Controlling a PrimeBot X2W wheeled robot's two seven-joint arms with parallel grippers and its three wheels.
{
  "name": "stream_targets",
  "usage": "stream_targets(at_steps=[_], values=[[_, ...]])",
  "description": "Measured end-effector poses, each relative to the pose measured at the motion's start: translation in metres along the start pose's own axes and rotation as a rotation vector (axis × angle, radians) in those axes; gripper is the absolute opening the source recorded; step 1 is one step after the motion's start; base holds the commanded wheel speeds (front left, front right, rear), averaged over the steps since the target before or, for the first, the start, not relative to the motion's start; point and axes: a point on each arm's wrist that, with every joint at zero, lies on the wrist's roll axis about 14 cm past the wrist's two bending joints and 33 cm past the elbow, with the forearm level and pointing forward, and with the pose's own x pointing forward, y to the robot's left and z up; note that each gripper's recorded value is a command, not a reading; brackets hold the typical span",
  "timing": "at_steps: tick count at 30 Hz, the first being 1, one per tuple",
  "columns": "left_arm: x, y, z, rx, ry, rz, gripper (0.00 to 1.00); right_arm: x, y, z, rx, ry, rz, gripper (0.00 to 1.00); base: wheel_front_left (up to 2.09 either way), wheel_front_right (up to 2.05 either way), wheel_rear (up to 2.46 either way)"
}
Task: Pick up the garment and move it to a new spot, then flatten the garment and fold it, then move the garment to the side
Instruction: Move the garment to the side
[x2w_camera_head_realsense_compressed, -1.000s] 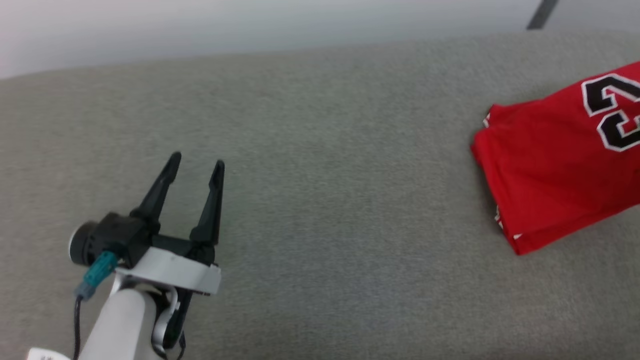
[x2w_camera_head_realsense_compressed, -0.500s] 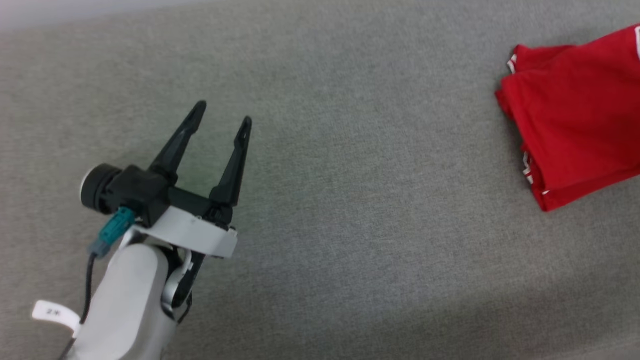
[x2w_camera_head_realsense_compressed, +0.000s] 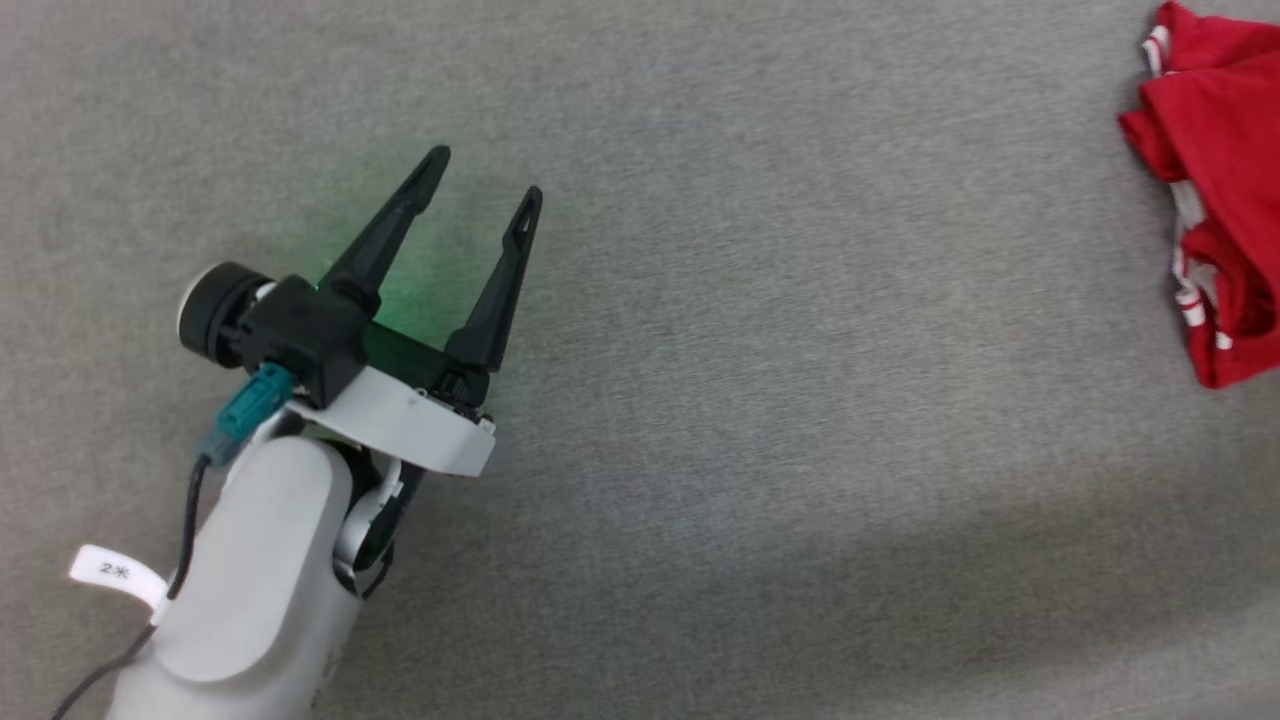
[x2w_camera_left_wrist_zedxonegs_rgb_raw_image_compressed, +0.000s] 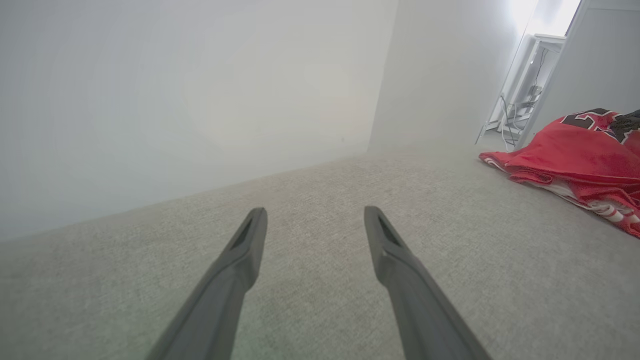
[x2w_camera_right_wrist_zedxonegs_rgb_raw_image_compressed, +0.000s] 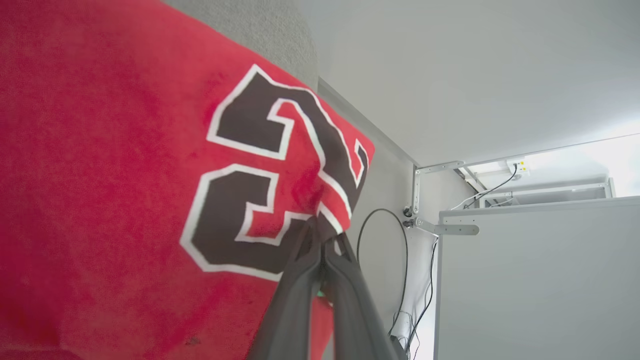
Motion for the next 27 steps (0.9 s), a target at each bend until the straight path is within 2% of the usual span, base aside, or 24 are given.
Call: stream_targets(at_steps=[12, 18, 19, 23, 27], values=[[-0.017, 0.025, -0.012, 0.008, 0.042, 0.062, 1.0, 0.042, 0.049, -0.012, 0.063, 0.085, 0.034, 0.0, 0.0, 0.0, 0.0], [-0.023, 0.032, -0.012, 0.009, 0.045, 0.089, 1.0, 0.048, 0.057, -0.016, 0.091, 0.125, 0.032, 0.0, 0.0, 0.0, 0.0], [-0.023, 0.032, -0.01, 0.01, 0.043, 0.091, 1.0, 0.047, 0.055, -0.016, 0.096, 0.126, 0.027, 0.04, 0.0, 0.0, 0.0], [-0.025, 0.03, -0.004, 0.008, 0.032, 0.097, 1.0, 0.042, 0.045, -0.014, 0.112, 0.118, 0.0, 0.4, 0.0, 0.0, 0.0], [-0.029, 0.026, 0.004, 0.01, 0.023, 0.1, 1.0, 0.034, 0.032, -0.008, 0.124, 0.095, -0.028, 0.48, 0.0, 0.0, 0.0]])
